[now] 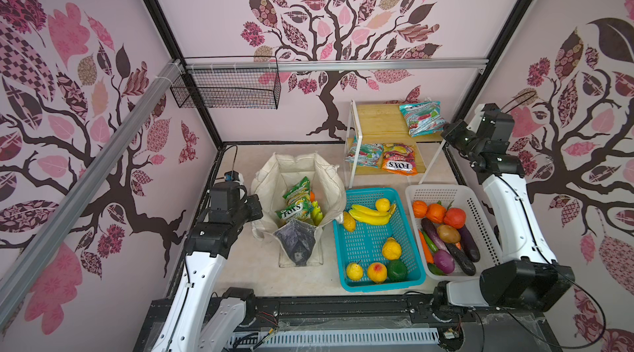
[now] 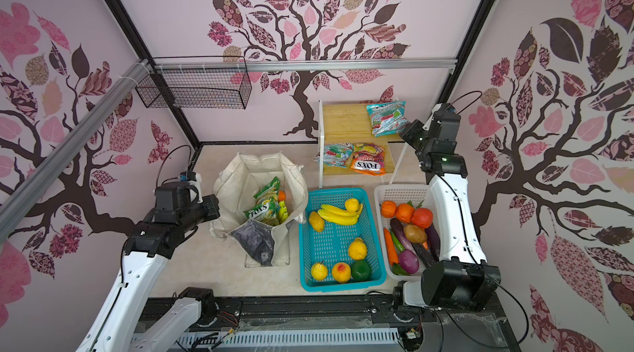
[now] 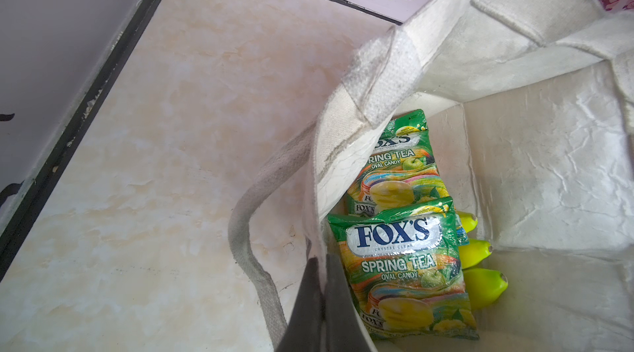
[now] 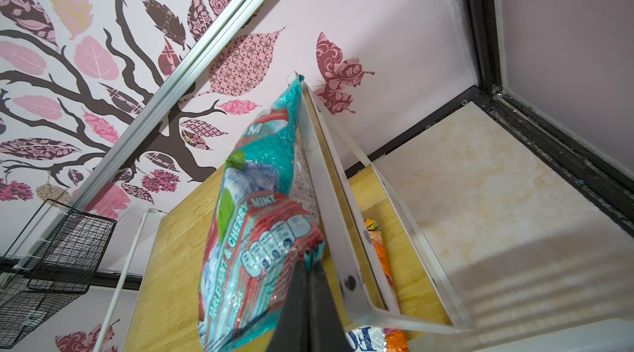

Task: Place the food into the grocery bag and tie it
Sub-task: 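Lift the teal Mint Blossom packet off the shelf with the right gripper, then carry the Mint Blossom packet with the right gripper over the tote bag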

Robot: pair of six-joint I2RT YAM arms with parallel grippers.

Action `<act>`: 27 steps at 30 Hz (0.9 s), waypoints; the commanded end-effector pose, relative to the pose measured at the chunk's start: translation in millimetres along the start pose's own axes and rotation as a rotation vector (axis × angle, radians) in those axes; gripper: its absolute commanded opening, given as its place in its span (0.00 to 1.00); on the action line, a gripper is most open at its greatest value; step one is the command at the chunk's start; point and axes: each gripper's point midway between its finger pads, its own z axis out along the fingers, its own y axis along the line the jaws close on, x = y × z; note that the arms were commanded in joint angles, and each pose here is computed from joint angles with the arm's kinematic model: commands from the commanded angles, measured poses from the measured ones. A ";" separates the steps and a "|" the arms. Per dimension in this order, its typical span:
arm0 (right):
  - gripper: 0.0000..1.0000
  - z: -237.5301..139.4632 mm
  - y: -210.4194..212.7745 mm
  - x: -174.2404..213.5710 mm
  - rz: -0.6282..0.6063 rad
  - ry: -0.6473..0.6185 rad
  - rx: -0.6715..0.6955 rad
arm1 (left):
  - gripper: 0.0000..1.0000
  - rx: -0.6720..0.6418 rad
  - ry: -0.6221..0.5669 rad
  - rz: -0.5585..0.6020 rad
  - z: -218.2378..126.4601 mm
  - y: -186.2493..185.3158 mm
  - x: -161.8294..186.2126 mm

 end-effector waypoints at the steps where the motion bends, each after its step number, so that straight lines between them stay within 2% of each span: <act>1: 0.00 -30.1 28.9 -21.0 -0.006 -0.064 -0.090 | 0.00 0.009 -0.009 0.006 1.5 -0.1 1.9; 10: 0.00 -59.9 76.8 -24.7 0.032 -0.027 -0.295 | 0.00 0.011 -0.009 0.007 1.2 -0.5 2.0; 15: 0.00 -77.0 101.1 -17.7 -0.054 -0.007 -0.343 | 0.00 0.014 -0.006 0.005 1.8 -0.9 2.4; 20: 0.00 -96.5 146.9 0.9 -0.166 0.004 -0.419 | 0.00 0.017 -0.005 0.005 1.8 -1.5 2.6; 27: 0.00 -116.7 175.7 6.3 -0.157 0.045 -0.522 | 0.00 0.007 -0.014 0.003 0.4 0.5 1.5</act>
